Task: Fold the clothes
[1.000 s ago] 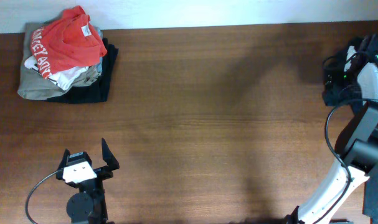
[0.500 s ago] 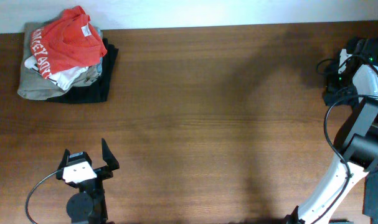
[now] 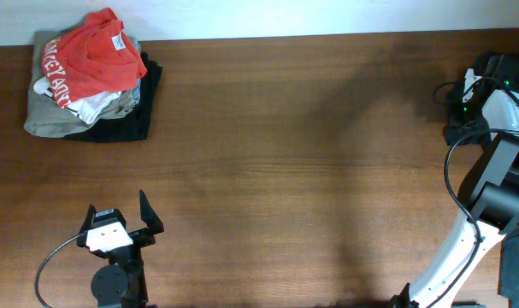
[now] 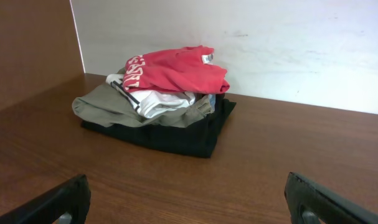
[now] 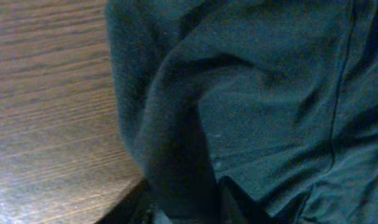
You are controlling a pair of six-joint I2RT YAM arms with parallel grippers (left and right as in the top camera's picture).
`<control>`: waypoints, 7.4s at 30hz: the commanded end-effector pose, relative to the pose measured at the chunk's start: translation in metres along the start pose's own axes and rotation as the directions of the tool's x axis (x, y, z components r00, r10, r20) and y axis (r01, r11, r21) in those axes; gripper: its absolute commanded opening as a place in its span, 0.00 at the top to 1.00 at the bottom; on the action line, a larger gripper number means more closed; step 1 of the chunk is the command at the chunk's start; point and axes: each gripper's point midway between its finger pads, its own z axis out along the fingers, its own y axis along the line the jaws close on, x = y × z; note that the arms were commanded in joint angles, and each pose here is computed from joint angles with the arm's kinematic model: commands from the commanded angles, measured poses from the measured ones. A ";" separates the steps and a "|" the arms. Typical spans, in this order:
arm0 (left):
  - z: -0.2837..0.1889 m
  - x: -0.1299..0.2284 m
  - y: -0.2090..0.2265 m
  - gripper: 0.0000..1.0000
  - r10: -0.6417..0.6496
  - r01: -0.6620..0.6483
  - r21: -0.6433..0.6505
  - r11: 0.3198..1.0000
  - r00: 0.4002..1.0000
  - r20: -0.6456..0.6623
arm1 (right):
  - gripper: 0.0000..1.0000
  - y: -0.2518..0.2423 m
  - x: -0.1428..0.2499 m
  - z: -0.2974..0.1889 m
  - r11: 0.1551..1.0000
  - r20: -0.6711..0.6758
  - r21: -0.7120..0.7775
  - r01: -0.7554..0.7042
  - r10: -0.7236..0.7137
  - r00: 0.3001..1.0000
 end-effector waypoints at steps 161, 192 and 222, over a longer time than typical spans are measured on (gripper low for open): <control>0.000 0.001 0.000 0.01 0.019 -0.019 0.001 1.000 1.000 0.001 | 0.96 0.279 -0.074 -0.057 0.878 0.097 -0.455 -0.148 0.214 0.972; 0.000 0.001 0.000 0.01 0.019 -0.019 0.001 1.000 1.000 0.001 | 0.95 0.456 -0.051 -0.044 0.810 0.071 -0.582 -0.067 0.132 0.989; 0.000 0.001 0.000 0.01 0.019 -0.019 0.001 1.000 1.000 0.000 | 0.01 0.255 -0.125 -0.320 0.888 0.320 -0.454 -0.077 0.243 0.916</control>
